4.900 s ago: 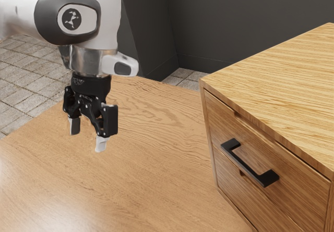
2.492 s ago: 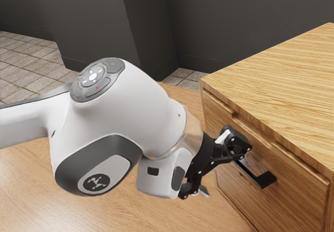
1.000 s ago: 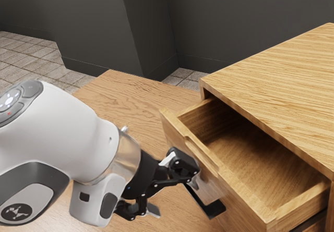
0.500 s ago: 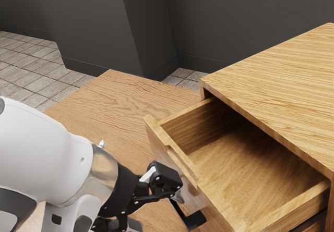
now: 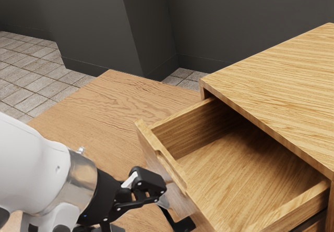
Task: Pull the drawer handle with one arm to open the drawer
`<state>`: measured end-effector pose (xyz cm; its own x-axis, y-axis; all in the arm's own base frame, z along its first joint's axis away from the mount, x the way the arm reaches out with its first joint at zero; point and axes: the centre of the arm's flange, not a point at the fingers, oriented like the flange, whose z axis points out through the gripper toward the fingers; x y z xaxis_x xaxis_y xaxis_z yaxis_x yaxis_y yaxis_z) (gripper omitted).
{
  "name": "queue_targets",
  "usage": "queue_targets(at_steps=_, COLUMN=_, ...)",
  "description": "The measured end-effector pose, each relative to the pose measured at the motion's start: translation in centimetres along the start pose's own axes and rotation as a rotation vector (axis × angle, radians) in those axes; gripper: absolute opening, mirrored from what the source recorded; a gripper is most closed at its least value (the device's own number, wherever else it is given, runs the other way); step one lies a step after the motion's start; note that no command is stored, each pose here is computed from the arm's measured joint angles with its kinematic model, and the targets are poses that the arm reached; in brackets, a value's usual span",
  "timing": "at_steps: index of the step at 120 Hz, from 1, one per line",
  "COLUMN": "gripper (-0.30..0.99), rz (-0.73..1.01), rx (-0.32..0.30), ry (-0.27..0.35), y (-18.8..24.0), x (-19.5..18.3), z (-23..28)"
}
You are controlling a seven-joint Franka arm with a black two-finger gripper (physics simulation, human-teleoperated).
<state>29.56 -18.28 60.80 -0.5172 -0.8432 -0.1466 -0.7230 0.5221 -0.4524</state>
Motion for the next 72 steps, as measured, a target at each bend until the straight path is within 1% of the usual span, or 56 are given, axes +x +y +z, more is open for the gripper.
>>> queue_targets(at_steps=30, gripper=0.69, rz=-0.019, rx=-0.019, ry=0.001, y=0.7, x=0.0, z=0.2)
queue_targets(at_steps=63, gripper=0.69, rz=-0.02, rx=-0.012, ry=-0.009, y=1.0, x=1.0, z=-0.7)
queue_targets(at_steps=72, gripper=0.66, rz=-0.02, rx=-0.011, ry=-0.014, y=1.1, x=1.4, z=-1.0)
